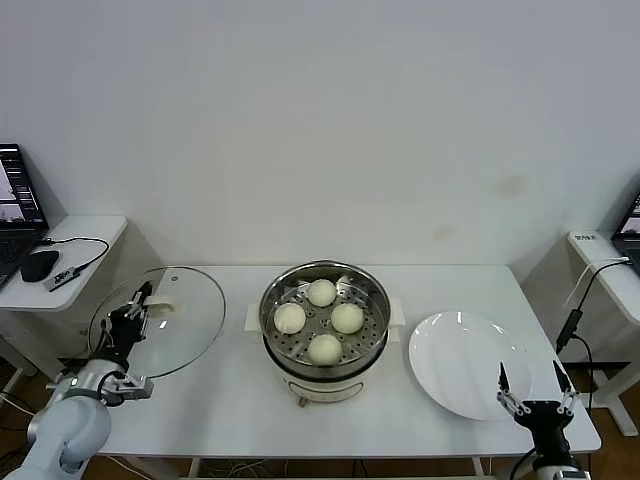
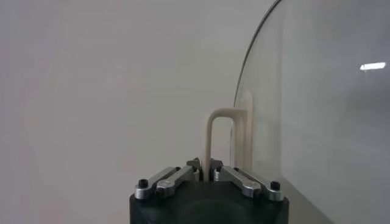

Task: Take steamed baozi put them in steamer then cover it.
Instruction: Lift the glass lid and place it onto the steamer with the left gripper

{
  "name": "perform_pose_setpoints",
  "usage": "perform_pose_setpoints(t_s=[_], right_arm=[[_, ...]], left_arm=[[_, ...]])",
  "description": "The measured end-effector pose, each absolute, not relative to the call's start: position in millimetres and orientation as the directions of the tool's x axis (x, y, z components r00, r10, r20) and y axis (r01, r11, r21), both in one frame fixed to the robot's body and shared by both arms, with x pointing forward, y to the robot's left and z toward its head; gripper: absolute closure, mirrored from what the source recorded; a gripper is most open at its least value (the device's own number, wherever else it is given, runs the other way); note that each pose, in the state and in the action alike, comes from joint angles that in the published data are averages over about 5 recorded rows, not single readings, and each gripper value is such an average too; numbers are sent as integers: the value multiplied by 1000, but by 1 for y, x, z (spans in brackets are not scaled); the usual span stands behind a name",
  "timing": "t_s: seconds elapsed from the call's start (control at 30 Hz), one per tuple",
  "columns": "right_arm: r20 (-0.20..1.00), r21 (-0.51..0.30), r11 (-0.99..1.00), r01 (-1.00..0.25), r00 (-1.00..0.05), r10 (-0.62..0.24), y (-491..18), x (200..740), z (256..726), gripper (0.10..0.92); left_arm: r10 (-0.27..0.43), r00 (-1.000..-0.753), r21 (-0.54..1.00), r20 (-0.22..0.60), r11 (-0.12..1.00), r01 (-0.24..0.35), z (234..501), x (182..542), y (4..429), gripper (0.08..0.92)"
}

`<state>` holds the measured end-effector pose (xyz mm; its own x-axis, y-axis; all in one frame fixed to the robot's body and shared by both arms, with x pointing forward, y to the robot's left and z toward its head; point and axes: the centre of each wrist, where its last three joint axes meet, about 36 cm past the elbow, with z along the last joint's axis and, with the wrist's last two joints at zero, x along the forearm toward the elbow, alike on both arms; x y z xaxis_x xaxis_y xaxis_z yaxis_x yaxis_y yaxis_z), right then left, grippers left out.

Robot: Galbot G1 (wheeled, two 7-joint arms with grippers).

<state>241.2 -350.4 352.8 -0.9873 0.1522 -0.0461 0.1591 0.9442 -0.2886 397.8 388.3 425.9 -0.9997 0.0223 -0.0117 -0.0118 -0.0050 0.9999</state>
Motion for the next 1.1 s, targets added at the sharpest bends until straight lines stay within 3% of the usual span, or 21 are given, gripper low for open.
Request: perform_pose_setpoints(t_s=[0.33,0.6,1.1], right_arm=[[-33,-314,936,156,-988,154,-344,238,347,200],[-10,-336,930,147,-988,153,-334,242,335,200],[31,-356,928,114,-990,134,-323,251,315,200]], left_arm=[[61,-998,998,9,55,12,469,396,325,849],[71,-997,996,42,71,47,474,404,267,849],[123,-992,995,41,80,51,474,425,148,849]])
